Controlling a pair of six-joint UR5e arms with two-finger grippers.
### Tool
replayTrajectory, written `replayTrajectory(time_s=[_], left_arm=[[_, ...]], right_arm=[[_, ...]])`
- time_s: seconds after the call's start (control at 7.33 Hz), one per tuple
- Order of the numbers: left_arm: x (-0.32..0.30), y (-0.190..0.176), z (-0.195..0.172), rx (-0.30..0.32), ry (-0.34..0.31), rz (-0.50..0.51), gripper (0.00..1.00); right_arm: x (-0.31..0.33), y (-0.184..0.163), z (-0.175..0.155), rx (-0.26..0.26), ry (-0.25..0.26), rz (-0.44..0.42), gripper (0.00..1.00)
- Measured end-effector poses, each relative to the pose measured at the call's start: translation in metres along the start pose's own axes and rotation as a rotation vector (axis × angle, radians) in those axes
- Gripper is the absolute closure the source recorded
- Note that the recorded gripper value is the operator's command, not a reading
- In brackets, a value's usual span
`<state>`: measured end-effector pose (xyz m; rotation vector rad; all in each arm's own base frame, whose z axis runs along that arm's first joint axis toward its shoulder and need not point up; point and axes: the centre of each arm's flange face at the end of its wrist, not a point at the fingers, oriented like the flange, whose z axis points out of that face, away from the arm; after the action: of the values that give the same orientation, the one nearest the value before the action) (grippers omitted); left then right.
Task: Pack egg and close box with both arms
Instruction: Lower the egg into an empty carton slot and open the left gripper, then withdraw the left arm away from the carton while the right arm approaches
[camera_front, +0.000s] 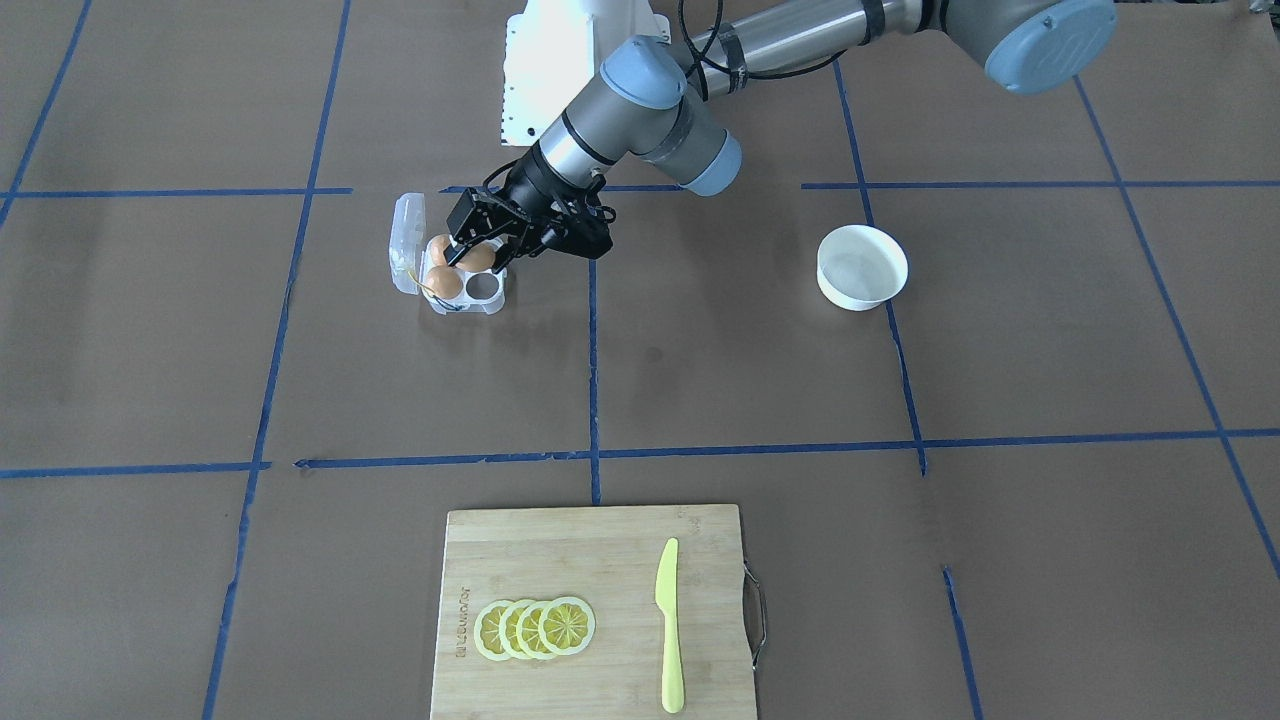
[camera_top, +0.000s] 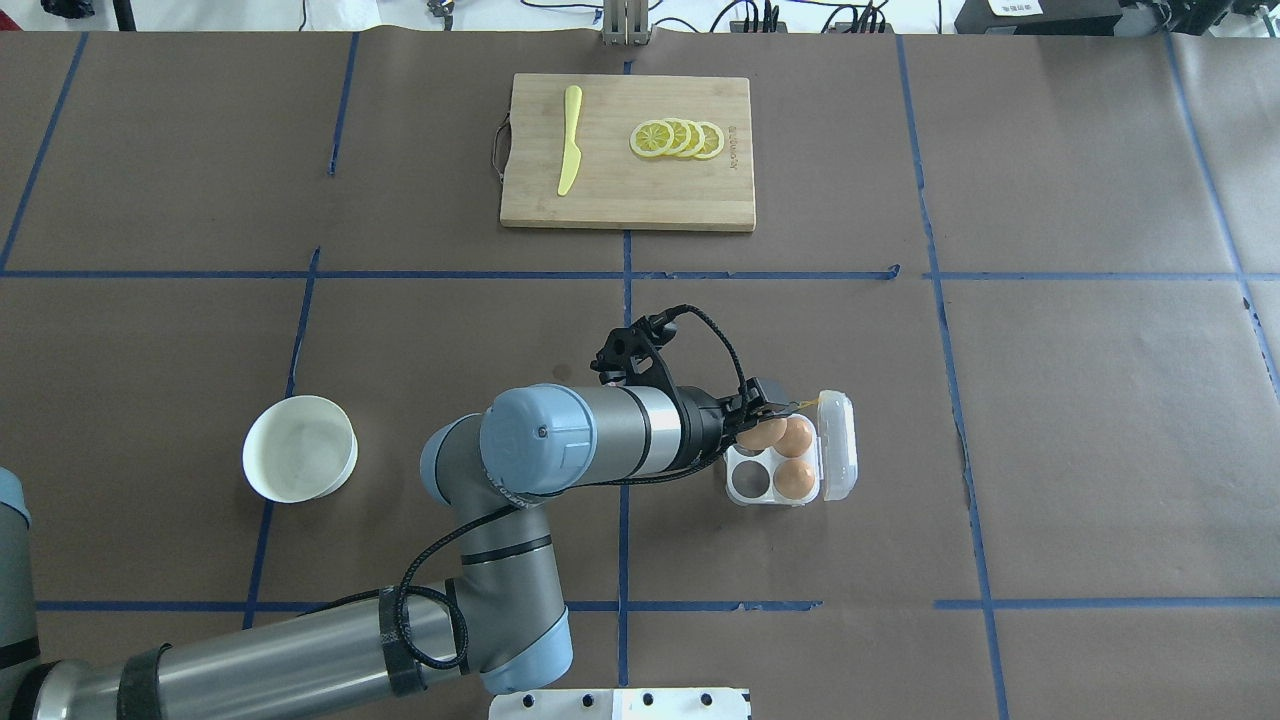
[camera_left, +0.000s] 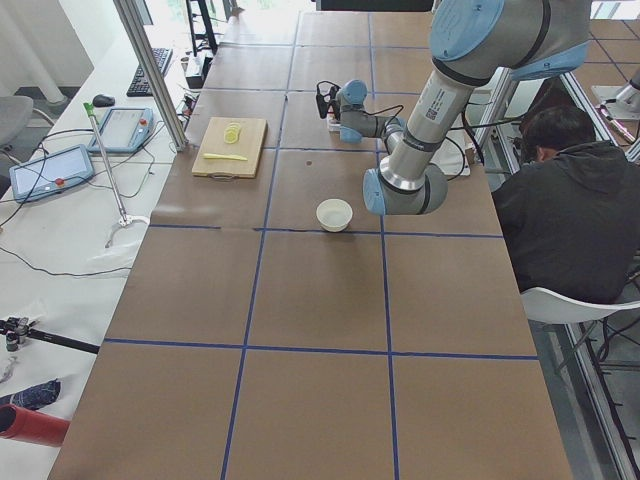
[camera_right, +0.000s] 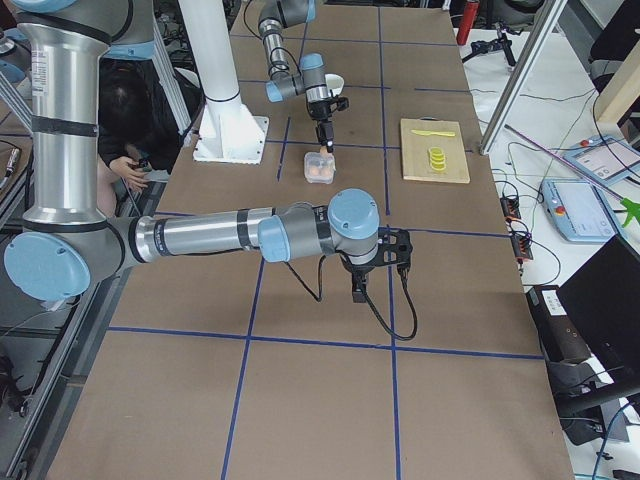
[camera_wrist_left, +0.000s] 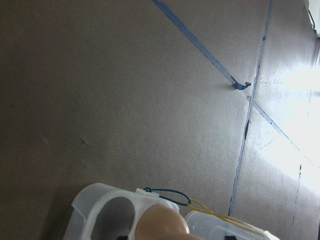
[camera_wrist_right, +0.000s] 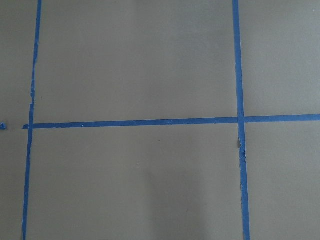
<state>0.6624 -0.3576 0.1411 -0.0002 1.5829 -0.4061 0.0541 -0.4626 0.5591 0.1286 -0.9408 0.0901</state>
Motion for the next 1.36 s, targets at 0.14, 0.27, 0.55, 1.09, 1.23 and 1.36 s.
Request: replayTrajectory(time_s=[0.14, 0.27, 0.55, 1.09, 1.23, 1.36], left_arm=[[0.0, 0.0, 0.0, 0.001, 0.0, 0.004, 0.01], [0.0, -0.001, 0.0, 0.001, 0.0, 0.016, 0.0], [0.003, -0.005, -0.002, 0.004, 0.003, 0.046, 0.0], [0.024, -0.06, -0.033, -0.072, -0.052, 0.083, 0.0], [0.033, -0.073, -0.047, -0.088, -0.086, 0.096, 0.0], [0.039, -0.087, -0.067, -0.102, -0.125, 0.098, 0.0]], right_arm=[[0.0, 0.0, 0.0, 0.0, 0.001, 0.0, 0.0], [0.0, 0.0, 0.0, 0.0, 0.001, 0.0, 0.0], [0.0, 0.0, 0.0, -0.001, 0.0, 0.001, 0.0], [-0.004, 0.002, -0.003, 0.005, -0.002, 0.011, 0.0], [-0.015, 0.001, -0.007, 0.013, -0.004, 0.032, 0.0], [-0.035, 0.001, -0.01, 0.019, -0.004, 0.052, 0.0]])
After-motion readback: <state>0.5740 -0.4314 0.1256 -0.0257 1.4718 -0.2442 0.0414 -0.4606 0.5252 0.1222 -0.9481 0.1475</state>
